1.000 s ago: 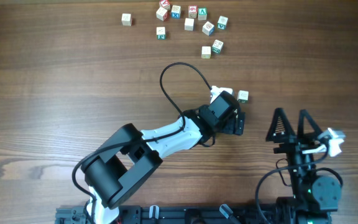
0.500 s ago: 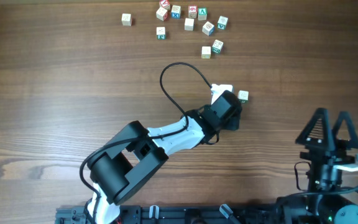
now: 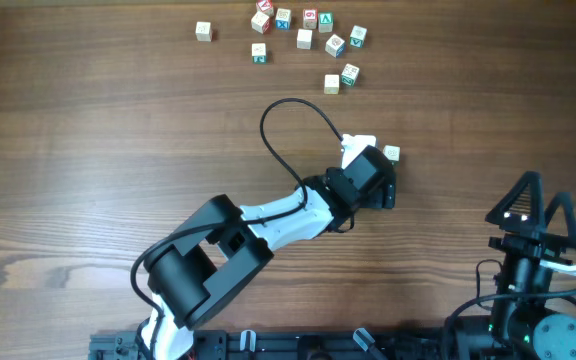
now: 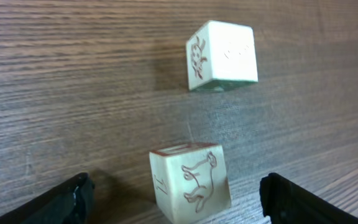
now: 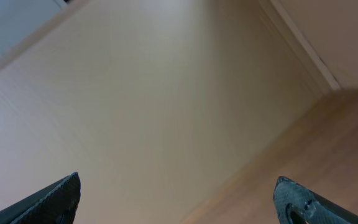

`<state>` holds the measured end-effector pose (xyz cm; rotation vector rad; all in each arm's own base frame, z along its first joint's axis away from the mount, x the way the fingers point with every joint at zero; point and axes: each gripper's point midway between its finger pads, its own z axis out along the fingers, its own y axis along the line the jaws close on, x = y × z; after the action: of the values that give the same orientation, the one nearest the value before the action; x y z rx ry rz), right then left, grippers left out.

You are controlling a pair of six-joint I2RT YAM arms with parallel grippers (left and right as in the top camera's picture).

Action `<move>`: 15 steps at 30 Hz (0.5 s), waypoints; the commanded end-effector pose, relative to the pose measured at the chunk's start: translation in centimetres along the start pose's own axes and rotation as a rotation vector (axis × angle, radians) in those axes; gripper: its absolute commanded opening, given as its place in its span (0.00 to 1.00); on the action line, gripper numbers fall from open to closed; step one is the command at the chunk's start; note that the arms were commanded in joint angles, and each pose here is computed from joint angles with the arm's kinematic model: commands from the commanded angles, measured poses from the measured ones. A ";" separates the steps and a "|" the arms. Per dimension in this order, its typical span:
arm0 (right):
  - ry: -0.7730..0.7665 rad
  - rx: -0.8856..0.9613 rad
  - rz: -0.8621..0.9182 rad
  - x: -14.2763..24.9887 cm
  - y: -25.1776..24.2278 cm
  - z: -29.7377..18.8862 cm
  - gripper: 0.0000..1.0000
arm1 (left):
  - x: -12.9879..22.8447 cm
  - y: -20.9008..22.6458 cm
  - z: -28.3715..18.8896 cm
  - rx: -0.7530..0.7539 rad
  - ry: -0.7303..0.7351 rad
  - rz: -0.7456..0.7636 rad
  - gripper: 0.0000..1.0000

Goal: Form a horizontal line

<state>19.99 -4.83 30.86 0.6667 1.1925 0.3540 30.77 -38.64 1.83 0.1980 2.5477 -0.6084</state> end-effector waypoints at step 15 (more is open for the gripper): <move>-0.032 0.076 0.000 -0.9 -1.2 -0.3 1.00 | 0.0 1.4 1.5 -0.075 -0.030 0.043 0.30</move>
<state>19.95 -5.66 29.69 0.7170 1.2174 0.3048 31.43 -38.37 0.94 0.2238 2.5193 -0.5245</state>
